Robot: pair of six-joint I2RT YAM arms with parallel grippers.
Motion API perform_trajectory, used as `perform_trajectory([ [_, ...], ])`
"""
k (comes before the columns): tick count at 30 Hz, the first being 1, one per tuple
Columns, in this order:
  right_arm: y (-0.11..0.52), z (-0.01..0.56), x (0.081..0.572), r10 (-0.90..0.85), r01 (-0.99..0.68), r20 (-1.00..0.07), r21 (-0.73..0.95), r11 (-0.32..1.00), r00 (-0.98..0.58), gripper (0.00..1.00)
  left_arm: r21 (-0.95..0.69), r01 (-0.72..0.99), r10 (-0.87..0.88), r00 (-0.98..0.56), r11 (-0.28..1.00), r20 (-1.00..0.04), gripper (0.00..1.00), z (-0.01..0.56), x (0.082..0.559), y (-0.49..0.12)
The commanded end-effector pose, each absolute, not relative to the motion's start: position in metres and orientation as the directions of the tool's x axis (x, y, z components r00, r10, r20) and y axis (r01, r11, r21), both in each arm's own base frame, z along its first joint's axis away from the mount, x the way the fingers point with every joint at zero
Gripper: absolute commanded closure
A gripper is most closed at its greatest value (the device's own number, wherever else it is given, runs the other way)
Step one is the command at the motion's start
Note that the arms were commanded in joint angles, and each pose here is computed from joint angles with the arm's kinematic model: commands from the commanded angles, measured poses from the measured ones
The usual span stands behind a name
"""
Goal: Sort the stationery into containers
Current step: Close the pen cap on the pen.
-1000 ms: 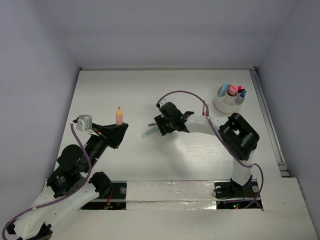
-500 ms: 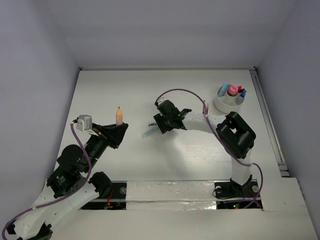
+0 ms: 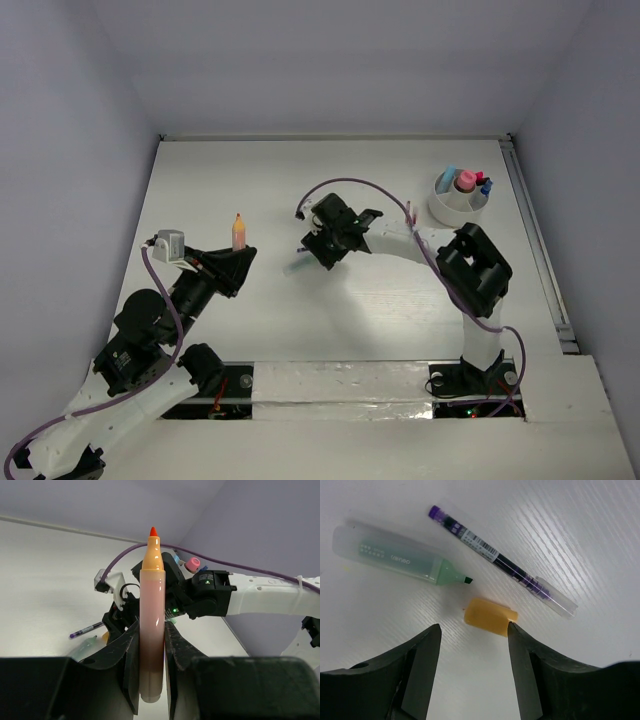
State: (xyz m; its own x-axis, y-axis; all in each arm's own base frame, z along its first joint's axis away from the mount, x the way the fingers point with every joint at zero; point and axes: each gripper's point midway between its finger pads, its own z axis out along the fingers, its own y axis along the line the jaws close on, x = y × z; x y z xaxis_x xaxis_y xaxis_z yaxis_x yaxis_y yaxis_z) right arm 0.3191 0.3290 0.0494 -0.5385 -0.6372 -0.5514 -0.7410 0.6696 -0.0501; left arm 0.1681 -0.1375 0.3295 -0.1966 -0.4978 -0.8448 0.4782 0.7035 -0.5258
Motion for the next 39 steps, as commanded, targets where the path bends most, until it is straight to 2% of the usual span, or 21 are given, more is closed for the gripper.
perform_trajectory([
  [1, 0.341, 0.078, 0.322, -0.717, -0.847, -0.581, -0.086, 0.524, -0.385, 0.39, -0.522, 0.498, -0.516, -0.163, 0.693, -0.841, 1.00, 0.342, 0.169, -0.138],
  [6, 0.340, 0.069, 0.327, -0.783, -0.876, -0.512, -0.113, 0.469, -0.353, 0.40, -0.521, 0.495, -0.515, -0.161, 0.695, -0.842, 1.00, 0.341, 0.169, -0.137],
  [15, 0.345, 0.055, 0.326, -0.822, -0.901, -0.452, -0.082, 0.426, -0.347, 0.41, -0.519, 0.492, -0.514, -0.158, 0.699, -0.843, 1.00, 0.342, 0.169, -0.135],
  [31, 0.334, 0.034, 0.317, -0.816, -0.882, -0.414, -0.065, 0.467, -0.402, 0.44, -0.516, 0.495, -0.513, -0.156, 0.699, -0.844, 1.00, 0.343, 0.169, -0.136],
  [34, 0.336, 0.032, 0.319, -0.806, -0.875, -0.429, -0.068, 0.480, -0.409, 0.48, -0.514, 0.496, -0.508, -0.159, 0.700, -0.847, 1.00, 0.342, 0.170, -0.137],
  [39, 0.333, 0.030, 0.320, -0.796, -0.859, -0.423, -0.073, 0.507, -0.433, 0.64, -0.518, 0.495, -0.512, -0.161, 0.698, -0.844, 1.00, 0.342, 0.169, -0.137],
])
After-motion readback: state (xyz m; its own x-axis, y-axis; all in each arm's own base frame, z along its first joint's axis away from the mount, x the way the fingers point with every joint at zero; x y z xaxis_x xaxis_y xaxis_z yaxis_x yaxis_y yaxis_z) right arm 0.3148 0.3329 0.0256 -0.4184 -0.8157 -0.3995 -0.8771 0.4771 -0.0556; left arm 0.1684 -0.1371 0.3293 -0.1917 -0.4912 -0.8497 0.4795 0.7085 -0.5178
